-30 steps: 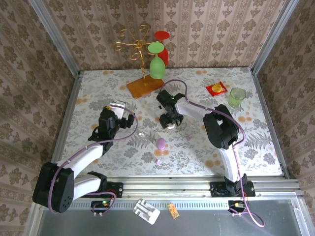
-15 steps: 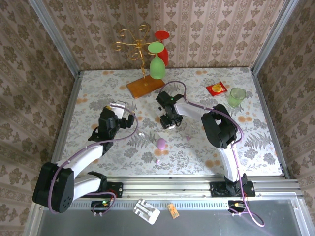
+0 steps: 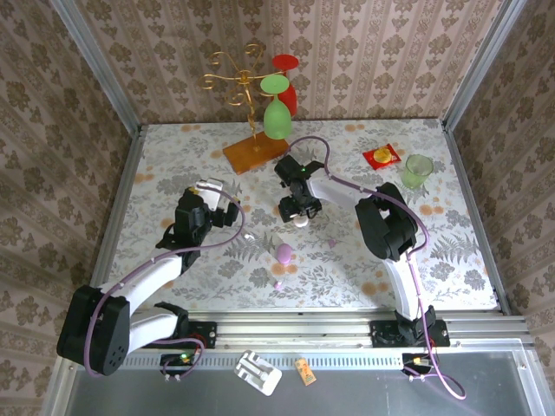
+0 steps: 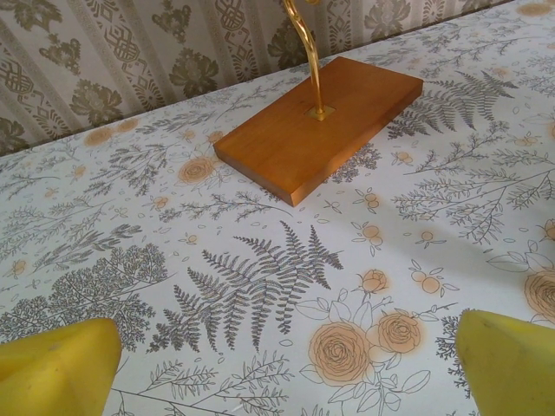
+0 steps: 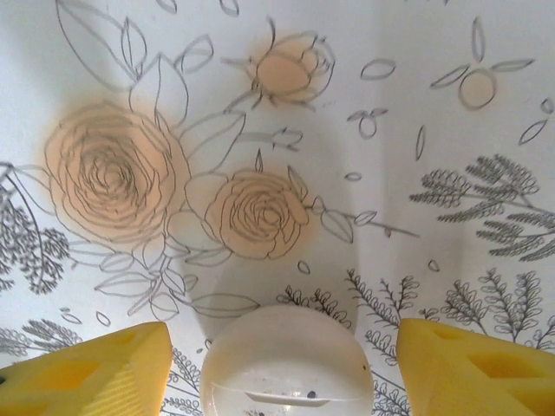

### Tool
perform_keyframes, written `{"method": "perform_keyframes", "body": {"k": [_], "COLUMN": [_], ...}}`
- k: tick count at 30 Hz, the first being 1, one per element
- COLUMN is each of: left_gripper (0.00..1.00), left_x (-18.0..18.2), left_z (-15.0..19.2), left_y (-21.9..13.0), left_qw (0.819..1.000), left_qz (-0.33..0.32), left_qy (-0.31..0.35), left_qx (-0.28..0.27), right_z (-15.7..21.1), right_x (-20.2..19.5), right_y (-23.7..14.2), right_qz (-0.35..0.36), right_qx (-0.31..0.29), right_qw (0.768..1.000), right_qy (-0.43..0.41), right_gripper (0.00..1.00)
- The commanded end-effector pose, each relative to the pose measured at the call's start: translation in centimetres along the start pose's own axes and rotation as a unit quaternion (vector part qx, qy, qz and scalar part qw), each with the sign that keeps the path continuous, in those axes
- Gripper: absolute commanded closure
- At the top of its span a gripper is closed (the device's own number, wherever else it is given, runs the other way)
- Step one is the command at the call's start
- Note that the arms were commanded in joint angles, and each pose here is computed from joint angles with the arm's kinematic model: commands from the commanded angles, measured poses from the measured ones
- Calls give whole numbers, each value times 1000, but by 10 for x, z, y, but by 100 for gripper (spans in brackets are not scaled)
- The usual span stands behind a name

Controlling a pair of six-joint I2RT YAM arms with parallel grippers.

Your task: Insert the wireless bluetooth earbuds into the charging case

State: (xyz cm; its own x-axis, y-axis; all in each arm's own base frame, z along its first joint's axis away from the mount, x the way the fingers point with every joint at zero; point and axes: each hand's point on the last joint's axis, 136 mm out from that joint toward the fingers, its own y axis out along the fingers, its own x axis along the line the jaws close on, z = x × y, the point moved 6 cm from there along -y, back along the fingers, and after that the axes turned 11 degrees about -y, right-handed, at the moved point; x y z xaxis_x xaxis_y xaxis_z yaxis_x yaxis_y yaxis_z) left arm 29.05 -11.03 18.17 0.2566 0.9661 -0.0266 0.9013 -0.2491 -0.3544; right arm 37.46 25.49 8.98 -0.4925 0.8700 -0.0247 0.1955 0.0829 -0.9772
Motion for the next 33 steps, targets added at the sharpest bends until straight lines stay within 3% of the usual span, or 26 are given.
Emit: {"method": "perform_keyframes", "body": {"k": [1, 11, 17, 25, 33], "left_gripper": [0, 0, 0, 0, 0], "left_x": [-4, -6, -6, -7, -9], "left_z": [-6, -7, -8, -9, -11], "left_y": [0, 0, 0, 0, 3], "left_qw": [1000, 1000, 1000, 1000, 1000], "left_qz": [9, 11, 8, 9, 13], "left_qy": [8, 11, 16, 17, 19], "left_qx": [-7, -6, -6, -6, -7], "right_z": [7, 6, 6, 8, 11], "right_x": [-2, -1, -1, 0, 0], "right_y": [6, 9, 9, 8, 10], "right_qz": [4, 2, -4, -8, -8], "right_qx": [38, 49, 52, 58, 62], "right_qw": [999, 998, 997, 997, 997], "right_qy": [36, 48, 49, 46, 44], "right_gripper": [30, 43, 45, 39, 49]}}
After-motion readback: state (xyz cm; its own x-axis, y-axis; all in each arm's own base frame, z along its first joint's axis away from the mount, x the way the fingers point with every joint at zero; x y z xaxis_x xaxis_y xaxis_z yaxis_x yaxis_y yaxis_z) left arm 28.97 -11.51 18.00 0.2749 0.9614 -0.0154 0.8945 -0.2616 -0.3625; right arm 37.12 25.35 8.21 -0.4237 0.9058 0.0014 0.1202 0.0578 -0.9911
